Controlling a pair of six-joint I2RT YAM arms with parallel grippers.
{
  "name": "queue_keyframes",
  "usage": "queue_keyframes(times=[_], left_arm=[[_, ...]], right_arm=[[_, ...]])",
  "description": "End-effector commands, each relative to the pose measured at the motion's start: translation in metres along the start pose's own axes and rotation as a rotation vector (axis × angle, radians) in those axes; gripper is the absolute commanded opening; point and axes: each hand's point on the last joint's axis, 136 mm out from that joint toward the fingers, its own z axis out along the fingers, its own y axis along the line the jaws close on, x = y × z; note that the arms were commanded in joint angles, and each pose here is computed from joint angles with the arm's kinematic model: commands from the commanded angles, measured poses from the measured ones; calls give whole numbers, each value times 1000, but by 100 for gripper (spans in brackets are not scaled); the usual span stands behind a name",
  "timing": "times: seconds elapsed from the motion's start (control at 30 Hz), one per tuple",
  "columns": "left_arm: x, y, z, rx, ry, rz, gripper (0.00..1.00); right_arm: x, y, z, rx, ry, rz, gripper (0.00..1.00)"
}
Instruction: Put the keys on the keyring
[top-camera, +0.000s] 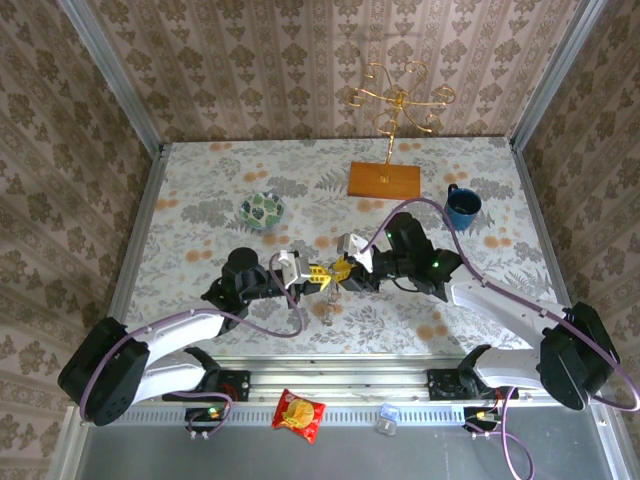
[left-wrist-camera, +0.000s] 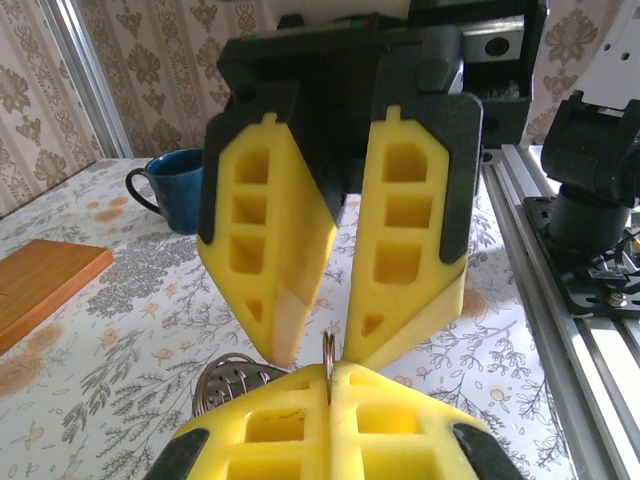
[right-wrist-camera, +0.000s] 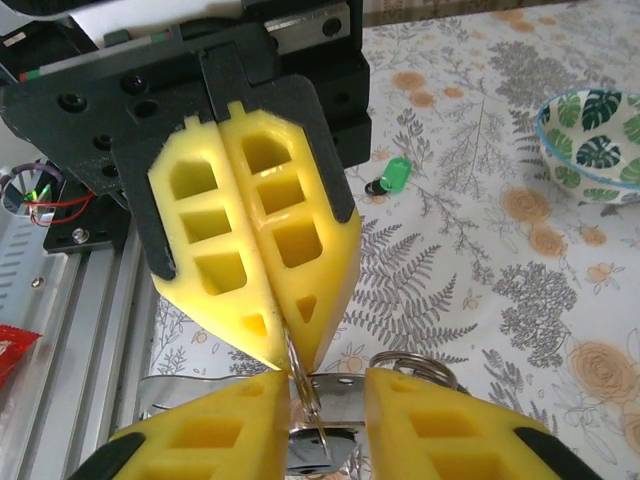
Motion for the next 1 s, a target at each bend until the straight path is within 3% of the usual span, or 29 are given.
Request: queue_keyframes(times=[0.0,0.07,0.13,0.2,0.23,0.3,0.4,0.5,0.6,0.97], left_arm=[[-10,-4,1,17,-48,20,0],[-11,-3,1,14,-54,21,0],[-10,-3,1,10,-54,18,0],[-7,2,1,-15,-43,8,0],[-6,4,1,-35,-31,4,5],[-1,7,-1,-56,2,6,28],[5,6,-4,-57,75,21,39],[14,1,-9,-32,182,38,38],[14,-2,-12,-16,219,51,36],[-2,-5,-5,39,173,73,29]], right_arm=[[-4,2,5,-29,-29,10,24],[-9,3,6,-49,-42,11,16],[-11,3,7,-56,-46,9,0],[-11,4,6,-56,-39,1,0],[-11,3,5,-51,-32,-10,0],[-8,3,2,-40,-1,-32,0],[-2,4,-2,-34,80,-75,0],[3,7,-3,-42,169,-119,0],[4,8,-4,-45,216,-154,0],[0,16,-4,-82,357,-266,0]])
